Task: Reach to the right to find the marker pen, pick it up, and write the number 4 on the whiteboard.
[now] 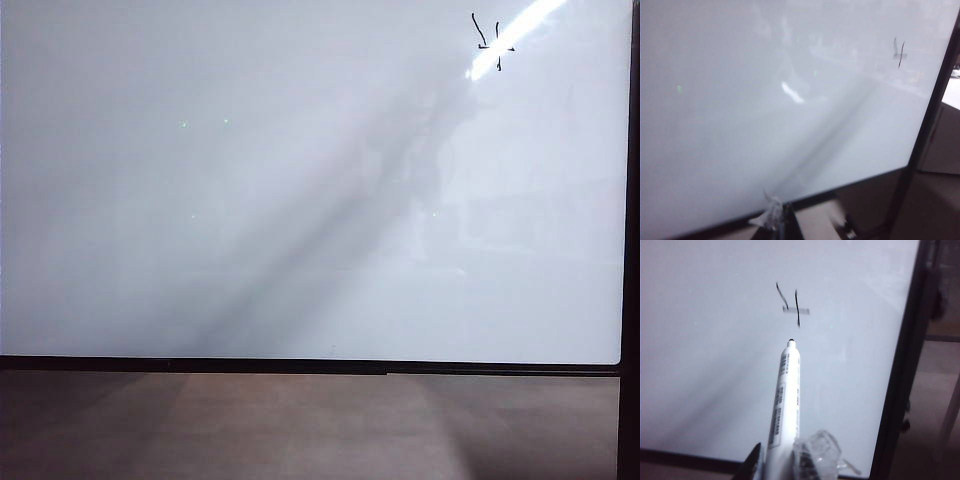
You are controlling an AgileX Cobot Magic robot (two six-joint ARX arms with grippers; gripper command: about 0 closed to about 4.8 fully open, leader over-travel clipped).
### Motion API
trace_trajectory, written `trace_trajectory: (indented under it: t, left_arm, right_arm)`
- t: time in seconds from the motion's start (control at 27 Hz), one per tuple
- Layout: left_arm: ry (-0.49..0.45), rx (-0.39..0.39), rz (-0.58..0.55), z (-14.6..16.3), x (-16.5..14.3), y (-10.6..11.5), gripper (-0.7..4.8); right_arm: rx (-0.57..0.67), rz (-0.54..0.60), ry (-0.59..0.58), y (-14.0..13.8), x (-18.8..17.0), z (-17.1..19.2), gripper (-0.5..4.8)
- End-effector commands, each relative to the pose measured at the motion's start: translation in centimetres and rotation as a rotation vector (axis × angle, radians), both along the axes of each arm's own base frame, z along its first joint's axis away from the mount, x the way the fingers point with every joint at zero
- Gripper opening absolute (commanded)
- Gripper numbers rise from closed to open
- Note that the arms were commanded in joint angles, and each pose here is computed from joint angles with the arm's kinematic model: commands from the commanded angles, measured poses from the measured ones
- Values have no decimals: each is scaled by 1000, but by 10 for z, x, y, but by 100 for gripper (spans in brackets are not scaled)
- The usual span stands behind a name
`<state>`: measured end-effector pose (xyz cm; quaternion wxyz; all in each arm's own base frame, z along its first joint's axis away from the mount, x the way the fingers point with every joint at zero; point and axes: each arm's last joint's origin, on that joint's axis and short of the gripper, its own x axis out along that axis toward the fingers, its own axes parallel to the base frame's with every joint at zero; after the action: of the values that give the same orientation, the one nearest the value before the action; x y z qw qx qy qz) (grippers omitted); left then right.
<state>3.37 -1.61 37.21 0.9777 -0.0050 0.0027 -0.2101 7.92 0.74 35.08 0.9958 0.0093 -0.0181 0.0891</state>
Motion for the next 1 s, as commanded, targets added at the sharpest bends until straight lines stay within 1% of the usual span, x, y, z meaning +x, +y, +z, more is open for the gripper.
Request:
trace_trajectory:
  t: [0.04, 0.11, 0.19, 0.26, 0.33, 0.41, 0.52, 0.63, 0.7, 0.82, 1.0]
  left_arm:
    - [26, -97, -36, -22, 4, -4, -5]
    - [53, -96, -76, -41, 14, -10, -5]
    - [80, -94, -79, -61, 26, -17, -5]
    - [96, -115, -105, -80, 36, -24, -5]
    - [106, -141, -124, -96, 43, -29, -5]
    - [121, -159, -122, -116, 51, -33, -5]
    - [128, -166, -73, -139, 58, -35, -5]
    - [158, -150, -68, -161, 61, -37, -5]
    - [197, -133, -98, -175, 62, -39, -5]
    - [227, -118, -105, -188, 62, -40, -5]
    - [222, -116, -103, -198, 63, -40, -6]
  right_arm:
    - [39, 7, -32, 0, -14, -21, -2]
    - [57, 3, -37, -1, -19, -36, -2]
    - [68, 11, -41, -1, -21, -49, -2]
    - [91, 34, -46, 0, -21, -60, -2]
    - [110, 33, -41, 0, -19, -72, -2]
    - [113, 31, -23, 0, -16, -83, -2]
    - [145, 33, 23, 0, -9, -98, -2]
    - [144, 27, 57, 1, -3, -112, -2]
    - [143, 27, 83, 1, 0, -121, -2]
    - [141, 27, 116, 1, 4, -133, -2]
    - [150, 24, 163, 1, 7, -155, -2]
